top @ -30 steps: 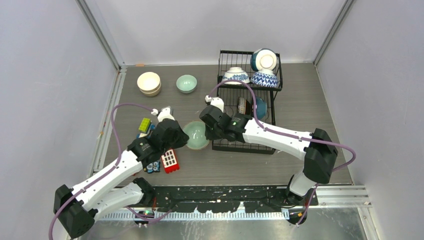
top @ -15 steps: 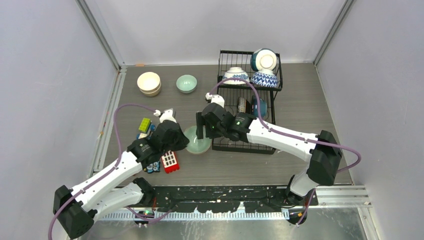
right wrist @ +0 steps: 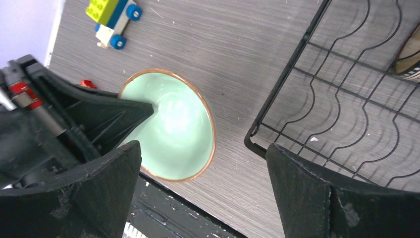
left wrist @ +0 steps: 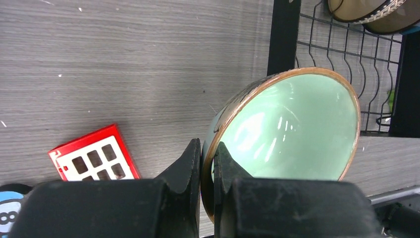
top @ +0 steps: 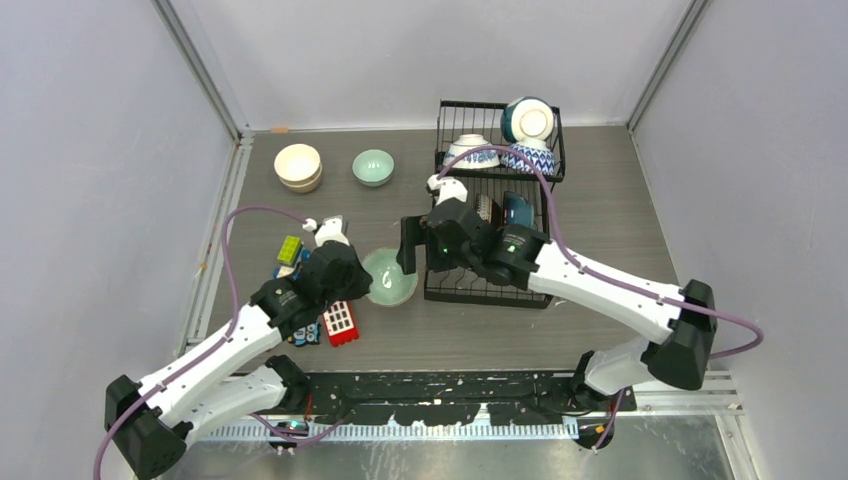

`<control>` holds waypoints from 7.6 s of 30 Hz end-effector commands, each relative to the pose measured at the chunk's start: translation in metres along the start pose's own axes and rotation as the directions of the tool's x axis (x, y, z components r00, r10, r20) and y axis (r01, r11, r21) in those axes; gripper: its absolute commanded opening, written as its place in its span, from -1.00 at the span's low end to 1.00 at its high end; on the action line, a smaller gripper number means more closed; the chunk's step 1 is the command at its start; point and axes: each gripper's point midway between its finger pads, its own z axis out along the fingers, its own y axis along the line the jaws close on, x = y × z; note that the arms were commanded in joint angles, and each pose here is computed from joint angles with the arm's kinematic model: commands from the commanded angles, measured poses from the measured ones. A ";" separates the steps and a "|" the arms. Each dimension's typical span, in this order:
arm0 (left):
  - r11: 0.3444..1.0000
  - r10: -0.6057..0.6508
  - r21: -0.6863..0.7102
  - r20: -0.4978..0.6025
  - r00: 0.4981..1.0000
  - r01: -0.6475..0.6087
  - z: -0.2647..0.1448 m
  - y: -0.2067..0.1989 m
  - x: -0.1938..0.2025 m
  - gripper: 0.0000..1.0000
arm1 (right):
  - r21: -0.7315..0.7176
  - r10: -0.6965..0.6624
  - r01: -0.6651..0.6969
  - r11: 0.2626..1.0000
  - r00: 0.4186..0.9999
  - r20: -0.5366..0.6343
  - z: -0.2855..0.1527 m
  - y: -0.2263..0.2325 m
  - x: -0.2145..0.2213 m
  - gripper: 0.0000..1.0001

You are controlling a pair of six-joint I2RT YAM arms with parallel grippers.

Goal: Unload the bowls from the dish rack
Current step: Place the bowl at the center of the board, then pick up the bowl from the dish rack.

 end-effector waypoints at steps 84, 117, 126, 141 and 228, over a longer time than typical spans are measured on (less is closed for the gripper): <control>0.755 -0.537 -0.241 0.306 0.786 0.609 0.165 0.123 -0.145 0.09 | -0.053 -0.078 0.098 0.994 0.951 0.298 -0.100 -0.077 0.013 1.00; 0.996 0.044 -0.084 0.207 0.977 -0.027 -0.012 0.039 -0.060 0.99 | 0.132 0.046 -0.109 0.985 0.910 0.411 -0.070 -0.099 -0.012 1.00; 0.977 0.214 -0.009 0.119 0.970 -0.214 -0.012 -0.006 -0.053 0.99 | 0.244 -0.004 -0.094 0.965 0.928 0.373 -0.073 -0.129 -0.006 1.00; 0.896 0.372 0.213 0.116 0.921 -0.389 0.006 -0.084 -0.024 0.97 | 0.233 0.046 -0.133 0.963 0.938 0.344 -0.064 -0.142 0.002 1.00; 0.737 -0.064 0.674 0.143 0.988 -0.049 0.119 -0.248 -0.035 0.68 | 0.155 0.197 -0.333 0.930 0.809 0.553 -0.128 -0.198 -0.003 0.80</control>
